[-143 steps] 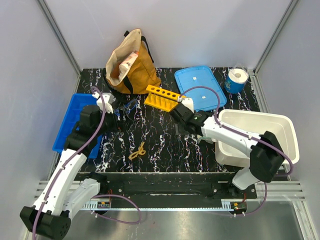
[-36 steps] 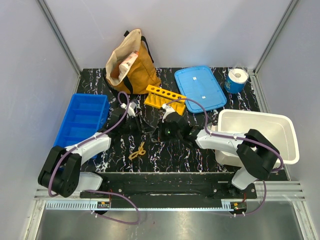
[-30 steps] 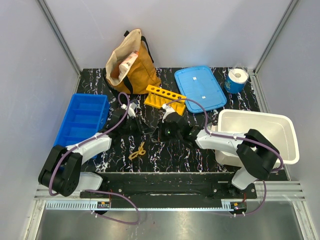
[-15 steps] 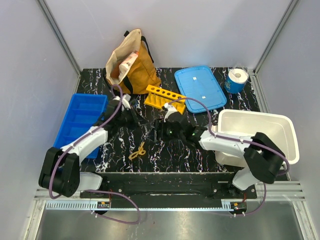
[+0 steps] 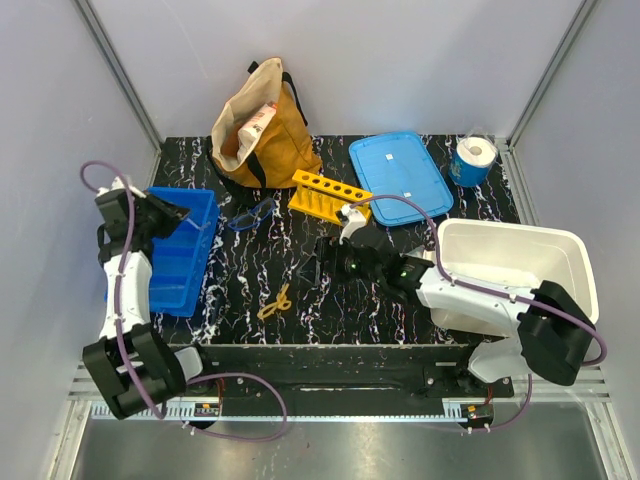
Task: Organize the chemistry lab equipment
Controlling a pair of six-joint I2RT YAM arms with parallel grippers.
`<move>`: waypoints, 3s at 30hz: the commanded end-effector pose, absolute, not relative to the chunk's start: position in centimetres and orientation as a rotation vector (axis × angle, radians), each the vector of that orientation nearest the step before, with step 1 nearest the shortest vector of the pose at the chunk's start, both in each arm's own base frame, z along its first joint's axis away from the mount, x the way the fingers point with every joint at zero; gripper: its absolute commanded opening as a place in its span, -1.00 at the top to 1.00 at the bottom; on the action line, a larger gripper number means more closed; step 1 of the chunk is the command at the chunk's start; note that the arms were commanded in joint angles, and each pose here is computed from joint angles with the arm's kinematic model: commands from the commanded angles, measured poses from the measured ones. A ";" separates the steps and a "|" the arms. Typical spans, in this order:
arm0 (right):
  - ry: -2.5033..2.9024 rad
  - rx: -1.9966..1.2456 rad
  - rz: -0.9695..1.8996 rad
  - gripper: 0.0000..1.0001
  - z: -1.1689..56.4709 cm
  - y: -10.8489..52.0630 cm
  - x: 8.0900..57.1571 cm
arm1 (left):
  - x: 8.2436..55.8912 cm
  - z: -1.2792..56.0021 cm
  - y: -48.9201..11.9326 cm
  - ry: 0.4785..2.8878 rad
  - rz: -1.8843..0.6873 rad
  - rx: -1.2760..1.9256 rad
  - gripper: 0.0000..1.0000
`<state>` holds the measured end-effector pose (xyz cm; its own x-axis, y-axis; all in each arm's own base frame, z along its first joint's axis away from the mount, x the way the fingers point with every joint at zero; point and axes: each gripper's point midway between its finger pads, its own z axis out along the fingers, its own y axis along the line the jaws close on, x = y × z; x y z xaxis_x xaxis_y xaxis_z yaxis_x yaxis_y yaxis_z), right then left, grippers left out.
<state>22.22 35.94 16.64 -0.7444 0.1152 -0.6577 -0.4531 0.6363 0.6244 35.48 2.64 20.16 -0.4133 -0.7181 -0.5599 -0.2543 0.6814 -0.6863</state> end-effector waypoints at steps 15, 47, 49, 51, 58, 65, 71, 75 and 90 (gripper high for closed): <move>2.142 -0.304 1.055 -0.86 18.1 34.3 21.1 | 32.9 14.5 14.5 1.772 -0.476 -1.219 0.73; 2.186 -0.364 1.047 -0.92 20.7 35.1 20.9 | 30.1 12.1 18.8 1.784 -0.227 -1.404 0.27; 2.197 -0.371 1.050 -0.92 20.5 35.4 21.0 | 30.1 12.4 18.6 1.803 -0.177 -1.388 0.24; 2.206 -0.370 1.048 -0.91 20.3 35.6 21.1 | 30.1 12.6 17.8 1.832 -0.128 -1.366 0.22; 2.268 -0.364 0.999 -0.89 19.7 36.1 21.7 | 31.4 17.2 15.4 1.836 -0.082 -1.194 0.13; 2.279 -0.339 0.966 -0.86 19.8 35.9 22.1 | 33.1 21.5 8.1 1.951 -0.027 -0.794 0.09; 2.219 -0.295 0.858 -0.88 20.1 33.0 22.5 | 32.6 22.6 2.2 2.081 -0.100 -0.499 0.03; 2.160 -0.273 0.818 -0.89 21.4 30.9 22.4 | 30.8 21.4 -0.1 2.233 -0.122 -0.371 0.03; 2.061 -0.300 0.807 -0.91 23.1 27.9 21.1 | 26.4 13.4 -3.8 2.604 0.132 0.471 -0.04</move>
